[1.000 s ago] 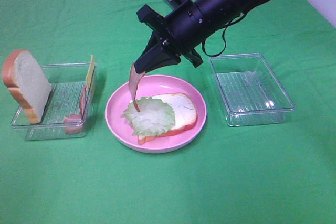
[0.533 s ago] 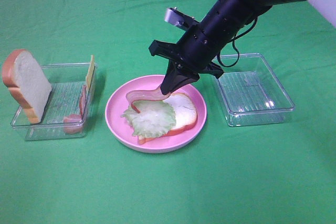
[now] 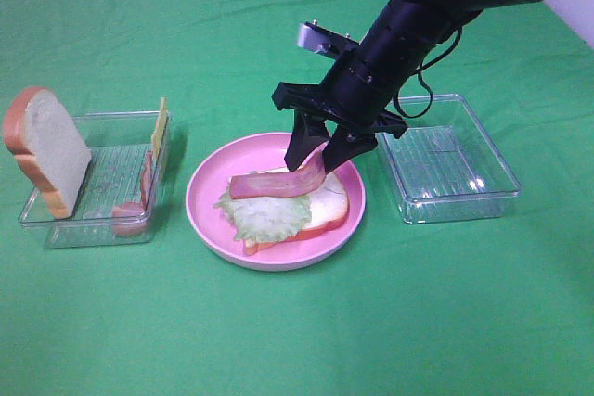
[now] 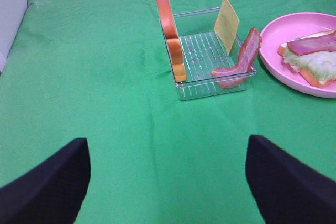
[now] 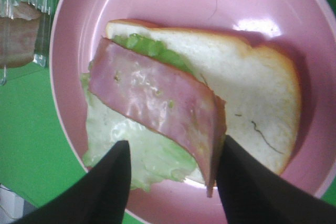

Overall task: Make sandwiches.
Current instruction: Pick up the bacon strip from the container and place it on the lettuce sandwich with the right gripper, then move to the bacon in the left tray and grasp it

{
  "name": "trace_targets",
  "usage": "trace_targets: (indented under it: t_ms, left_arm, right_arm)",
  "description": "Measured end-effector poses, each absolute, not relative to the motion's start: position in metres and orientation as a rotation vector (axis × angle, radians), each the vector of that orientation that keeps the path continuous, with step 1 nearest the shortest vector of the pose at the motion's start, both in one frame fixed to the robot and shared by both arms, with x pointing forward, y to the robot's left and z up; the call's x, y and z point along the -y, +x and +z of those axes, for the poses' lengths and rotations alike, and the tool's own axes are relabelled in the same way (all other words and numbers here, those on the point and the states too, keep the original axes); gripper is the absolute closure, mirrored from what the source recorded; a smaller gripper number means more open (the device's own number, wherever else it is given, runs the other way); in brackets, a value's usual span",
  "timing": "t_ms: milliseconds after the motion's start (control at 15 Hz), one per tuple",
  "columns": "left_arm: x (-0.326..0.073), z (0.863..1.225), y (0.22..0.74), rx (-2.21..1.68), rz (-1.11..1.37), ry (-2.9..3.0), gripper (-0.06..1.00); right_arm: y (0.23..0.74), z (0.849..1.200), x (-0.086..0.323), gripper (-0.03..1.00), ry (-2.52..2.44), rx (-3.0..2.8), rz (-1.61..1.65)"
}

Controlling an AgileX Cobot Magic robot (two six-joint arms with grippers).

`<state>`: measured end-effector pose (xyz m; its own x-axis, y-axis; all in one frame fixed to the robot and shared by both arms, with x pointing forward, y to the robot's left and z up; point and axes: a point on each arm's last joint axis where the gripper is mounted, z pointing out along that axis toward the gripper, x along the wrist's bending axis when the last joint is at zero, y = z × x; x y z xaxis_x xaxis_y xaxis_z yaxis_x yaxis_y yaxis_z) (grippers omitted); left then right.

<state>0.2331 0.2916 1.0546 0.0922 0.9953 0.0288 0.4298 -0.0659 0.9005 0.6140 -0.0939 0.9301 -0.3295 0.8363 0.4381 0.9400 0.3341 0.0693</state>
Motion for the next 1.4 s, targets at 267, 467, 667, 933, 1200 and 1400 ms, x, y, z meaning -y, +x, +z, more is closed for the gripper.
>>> trace_targets:
  t_ms: [267, 467, 667, 933, 1200, 1400]
  left_arm:
    - [-0.292, 1.055, 0.233, -1.439, 0.936, 1.607, 0.18]
    - [-0.292, 1.055, 0.233, -1.439, 0.936, 1.607, 0.18]
    - [-0.292, 1.055, 0.233, -1.439, 0.936, 1.607, 0.18]
    - [-0.292, 1.055, 0.233, -1.439, 0.936, 1.607, 0.18]
    - [-0.292, 1.055, 0.233, -1.439, 0.936, 1.607, 0.18]
    - [-0.292, 1.055, 0.233, -1.439, 0.936, 1.607, 0.18]
  right_arm:
    - [0.614, 0.95, 0.108, 0.41, -1.61, 2.454, -0.391]
    - [0.611, 0.981, 0.117, 0.34, -1.642, 2.564, -0.414]
    - [0.597, 1.029, 0.136, 0.32, -1.754, 2.651, -0.382]
    - [0.566, 1.087, 0.158, 0.32, -1.849, 2.688, -0.372]
    - [0.504, 1.119, 0.184, 0.32, -1.858, 2.697, -0.424]
    - [0.435, 1.111, 0.214, 0.32, -1.856, 2.694, -0.409]
